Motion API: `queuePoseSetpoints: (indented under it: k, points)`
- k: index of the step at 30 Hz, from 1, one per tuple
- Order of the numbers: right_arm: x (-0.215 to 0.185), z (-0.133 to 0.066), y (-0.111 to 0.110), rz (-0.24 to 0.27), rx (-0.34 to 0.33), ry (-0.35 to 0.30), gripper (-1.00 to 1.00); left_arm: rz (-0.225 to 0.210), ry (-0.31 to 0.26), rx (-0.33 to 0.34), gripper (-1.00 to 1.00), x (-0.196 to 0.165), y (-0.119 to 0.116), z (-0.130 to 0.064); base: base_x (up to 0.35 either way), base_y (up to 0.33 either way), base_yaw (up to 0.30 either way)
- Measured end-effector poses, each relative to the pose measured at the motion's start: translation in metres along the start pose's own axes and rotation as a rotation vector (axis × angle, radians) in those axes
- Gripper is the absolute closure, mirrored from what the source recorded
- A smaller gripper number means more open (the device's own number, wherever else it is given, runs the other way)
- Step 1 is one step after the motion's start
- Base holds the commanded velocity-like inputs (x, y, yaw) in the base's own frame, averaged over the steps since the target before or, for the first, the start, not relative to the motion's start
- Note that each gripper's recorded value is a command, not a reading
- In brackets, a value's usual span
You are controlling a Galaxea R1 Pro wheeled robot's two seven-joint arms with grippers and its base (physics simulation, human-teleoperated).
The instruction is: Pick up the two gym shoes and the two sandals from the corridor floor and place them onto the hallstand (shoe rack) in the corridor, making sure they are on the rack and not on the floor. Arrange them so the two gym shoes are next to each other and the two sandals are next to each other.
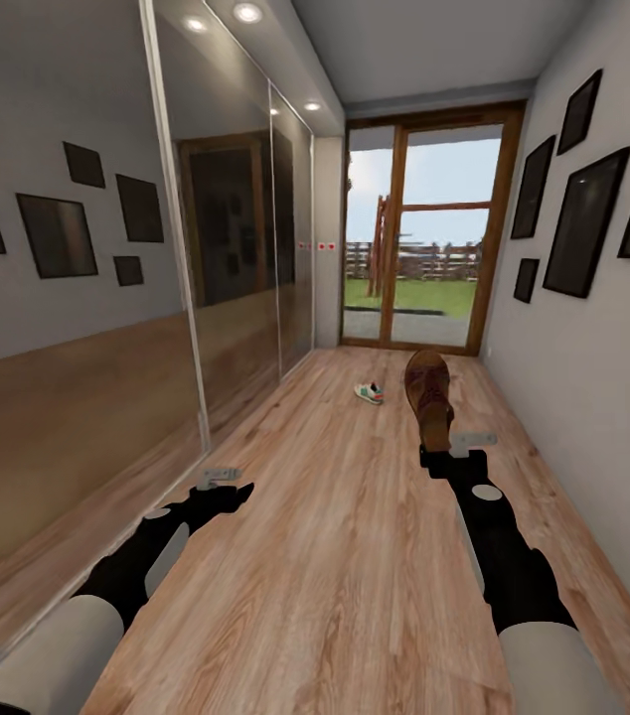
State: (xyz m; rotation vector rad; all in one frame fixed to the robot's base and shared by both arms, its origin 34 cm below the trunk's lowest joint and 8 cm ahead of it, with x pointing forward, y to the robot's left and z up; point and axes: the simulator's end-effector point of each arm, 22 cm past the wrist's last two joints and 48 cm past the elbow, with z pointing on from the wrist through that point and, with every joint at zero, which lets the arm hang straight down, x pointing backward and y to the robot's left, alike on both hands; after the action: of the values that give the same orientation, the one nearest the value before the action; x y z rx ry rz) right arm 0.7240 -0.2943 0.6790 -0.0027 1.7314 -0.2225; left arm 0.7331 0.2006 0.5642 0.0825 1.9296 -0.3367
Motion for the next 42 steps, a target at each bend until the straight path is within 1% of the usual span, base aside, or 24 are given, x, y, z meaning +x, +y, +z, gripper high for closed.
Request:
queuePoseSetpoints:
  k: [29, 42]
  points:
    - [0.0000, 0.0000, -0.0002, 0.000, 0.001, 0.000, 1.00, -0.003, 0.000, 0.001, -1.00, -0.0001, -0.0001, 0.0000, 0.313, -0.212, 0.000]
    - [-0.0001, 0.0000, -0.0002, 0.000, 0.001, 0.000, 1.00, -0.004, -0.001, 0.001, -1.00, -0.0002, 0.0000, -0.0001, 0.338, -0.146, 0.000]
